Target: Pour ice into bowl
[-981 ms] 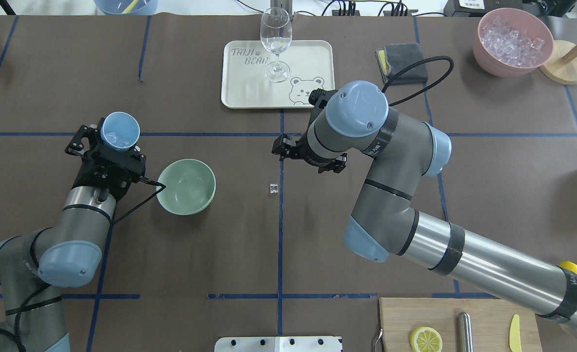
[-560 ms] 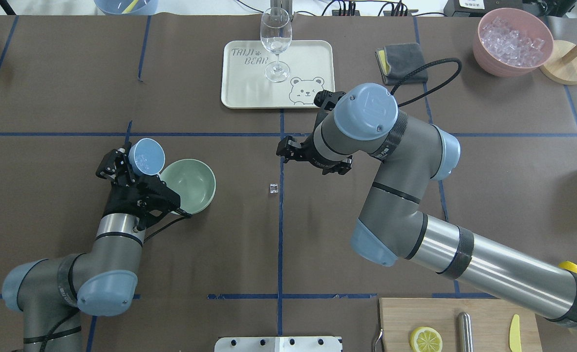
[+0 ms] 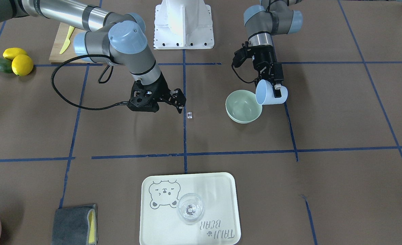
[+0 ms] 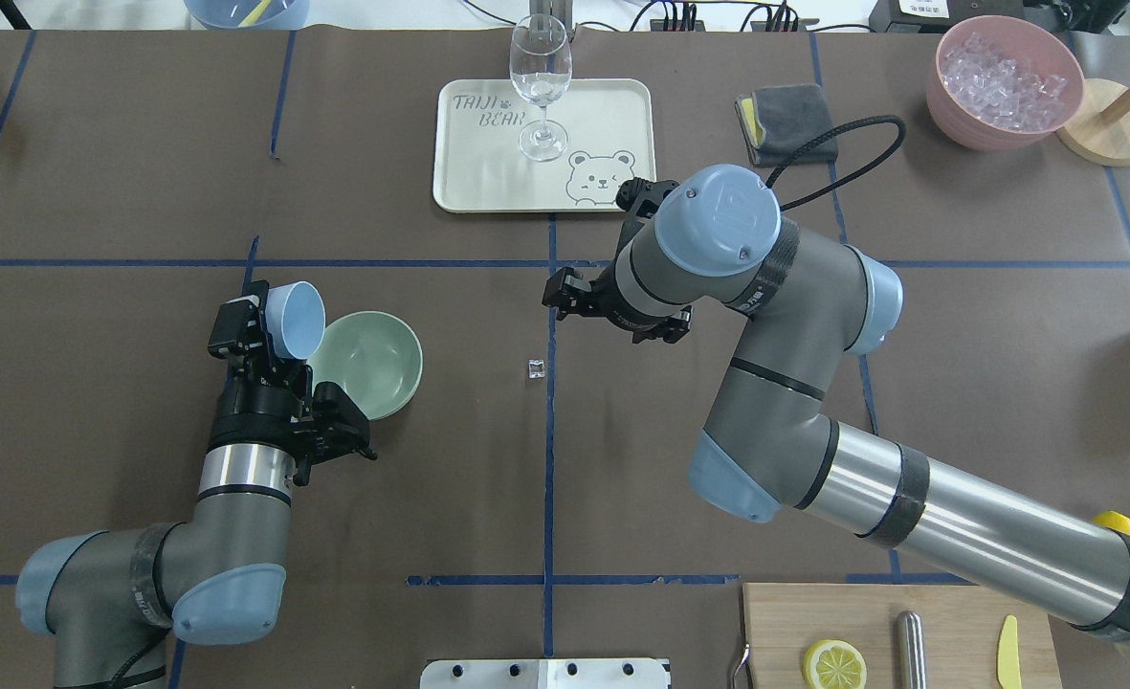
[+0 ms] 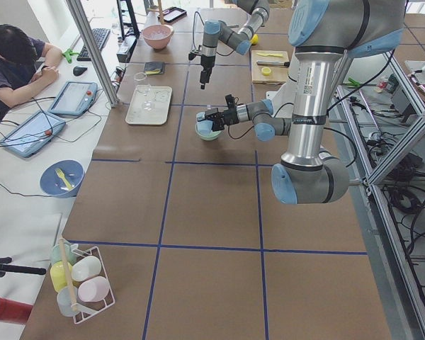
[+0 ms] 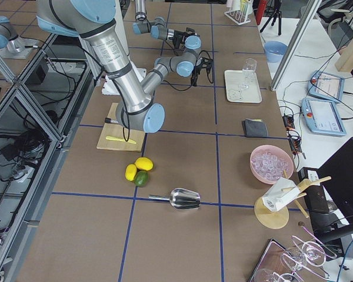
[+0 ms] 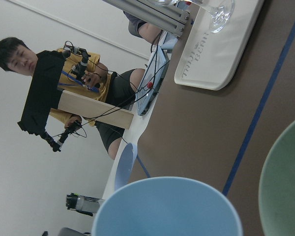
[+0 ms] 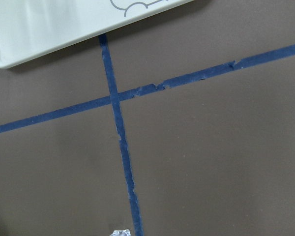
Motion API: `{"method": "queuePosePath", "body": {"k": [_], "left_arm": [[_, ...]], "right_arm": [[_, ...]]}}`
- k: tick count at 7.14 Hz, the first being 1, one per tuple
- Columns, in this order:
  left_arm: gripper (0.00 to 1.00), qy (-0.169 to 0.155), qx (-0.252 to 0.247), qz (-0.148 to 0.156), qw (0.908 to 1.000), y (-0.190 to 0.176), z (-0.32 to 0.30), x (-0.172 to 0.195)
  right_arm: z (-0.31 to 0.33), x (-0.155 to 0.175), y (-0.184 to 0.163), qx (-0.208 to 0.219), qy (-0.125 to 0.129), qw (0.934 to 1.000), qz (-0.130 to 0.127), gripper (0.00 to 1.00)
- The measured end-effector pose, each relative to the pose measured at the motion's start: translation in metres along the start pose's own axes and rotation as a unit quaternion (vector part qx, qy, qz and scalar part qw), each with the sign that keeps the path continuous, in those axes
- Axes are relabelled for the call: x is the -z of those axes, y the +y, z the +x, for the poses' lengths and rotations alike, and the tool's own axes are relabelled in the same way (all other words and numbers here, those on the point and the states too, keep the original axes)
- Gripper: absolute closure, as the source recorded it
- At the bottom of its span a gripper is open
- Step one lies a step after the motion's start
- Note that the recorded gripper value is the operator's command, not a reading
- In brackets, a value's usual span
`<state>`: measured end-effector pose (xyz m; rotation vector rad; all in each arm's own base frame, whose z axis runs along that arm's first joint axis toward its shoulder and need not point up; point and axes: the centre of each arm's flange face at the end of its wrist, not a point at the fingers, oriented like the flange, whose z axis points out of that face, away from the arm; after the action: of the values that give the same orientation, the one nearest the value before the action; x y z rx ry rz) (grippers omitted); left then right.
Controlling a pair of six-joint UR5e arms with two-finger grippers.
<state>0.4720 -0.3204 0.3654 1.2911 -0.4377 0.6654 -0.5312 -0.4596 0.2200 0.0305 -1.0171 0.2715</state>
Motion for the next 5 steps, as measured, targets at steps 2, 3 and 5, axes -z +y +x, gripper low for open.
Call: {"method": "queuePosePath", "body": {"k": [2, 3, 5], "left_arm": [[1.0, -0.015, -0.107, -0.001, 0.9942, 0.0, -0.0037, 0.0004], [1.0, -0.019, -0.141, -0.002, 0.9899, 0.0, -0.0046, 0.0006], [1.0, -0.033, -0.205, -0.006, 0.9783, 0.0003, -0.007, 0.0008]], "right_arm": [[-0.0005, -0.0001, 0.0001, 0.0, 0.0, 1.0, 0.0, 0.0], [-0.0004, -0.0002, -0.0001, 0.0, 0.0, 1.0, 0.0, 0.0], [-0.0003, -0.0002, -0.0005, 0.0, 0.001, 1.0, 0.001, 0.0]]}}
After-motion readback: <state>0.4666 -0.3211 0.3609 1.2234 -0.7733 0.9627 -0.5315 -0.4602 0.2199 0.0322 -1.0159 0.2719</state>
